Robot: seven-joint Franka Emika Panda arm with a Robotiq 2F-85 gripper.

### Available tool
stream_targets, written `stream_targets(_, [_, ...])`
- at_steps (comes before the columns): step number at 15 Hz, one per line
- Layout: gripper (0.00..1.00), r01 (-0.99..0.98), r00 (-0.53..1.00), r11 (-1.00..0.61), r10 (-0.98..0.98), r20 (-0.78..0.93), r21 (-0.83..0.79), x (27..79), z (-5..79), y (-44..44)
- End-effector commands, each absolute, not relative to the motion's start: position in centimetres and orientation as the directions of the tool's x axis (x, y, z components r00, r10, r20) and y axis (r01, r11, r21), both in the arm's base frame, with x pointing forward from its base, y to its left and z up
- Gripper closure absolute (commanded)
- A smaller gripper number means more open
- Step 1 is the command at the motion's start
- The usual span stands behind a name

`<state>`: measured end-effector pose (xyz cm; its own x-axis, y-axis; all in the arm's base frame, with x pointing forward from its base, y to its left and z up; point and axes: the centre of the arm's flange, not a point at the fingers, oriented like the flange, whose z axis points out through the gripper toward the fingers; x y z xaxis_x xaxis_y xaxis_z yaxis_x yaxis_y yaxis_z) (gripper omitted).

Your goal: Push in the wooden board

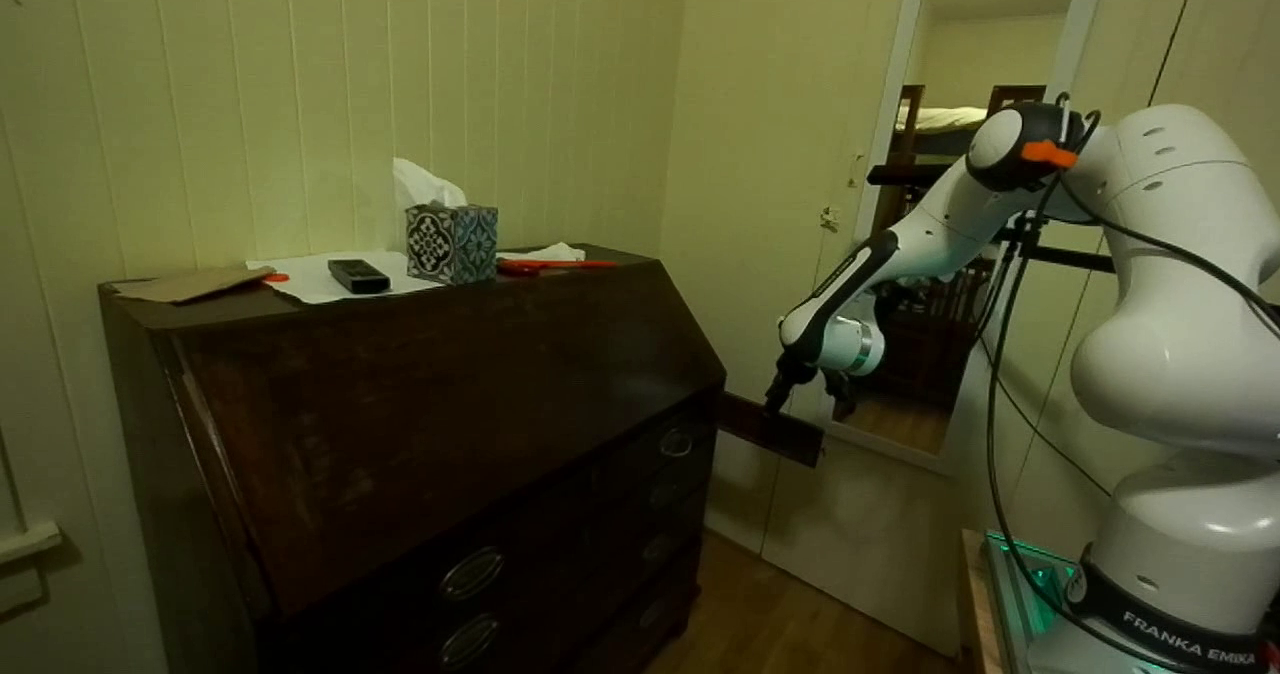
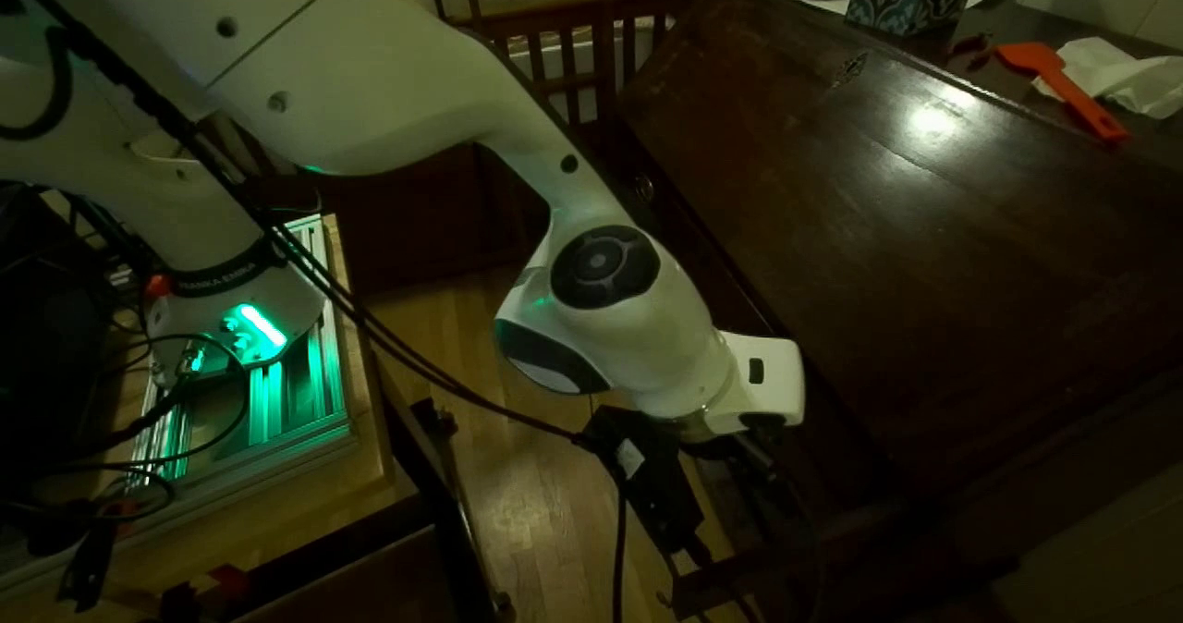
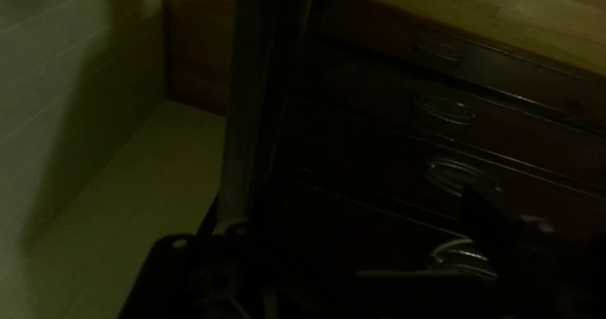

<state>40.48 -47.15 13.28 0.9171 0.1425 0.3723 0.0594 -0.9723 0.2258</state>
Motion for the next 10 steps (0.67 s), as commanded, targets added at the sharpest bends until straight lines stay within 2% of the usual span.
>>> stream_targets(1, [0.0,0.022,0.931,-0.968,0.111,0.347,0.249,39.0,15.3,-46.1])
stream_targets(6, [0.0,-0.104,0.943,-0.95,0.001,0.334,0.296,36.9,16.6,-48.2])
stream_targets(9, [0.0,-0.179,0.97,-0.93,-0.112,0.217,0.321,35.4,16.4,-50.2])
stream_targets(10, [0.0,-0.15,0.954,-0.939,-0.055,0.295,0.31,35.2,16.2,-50.6])
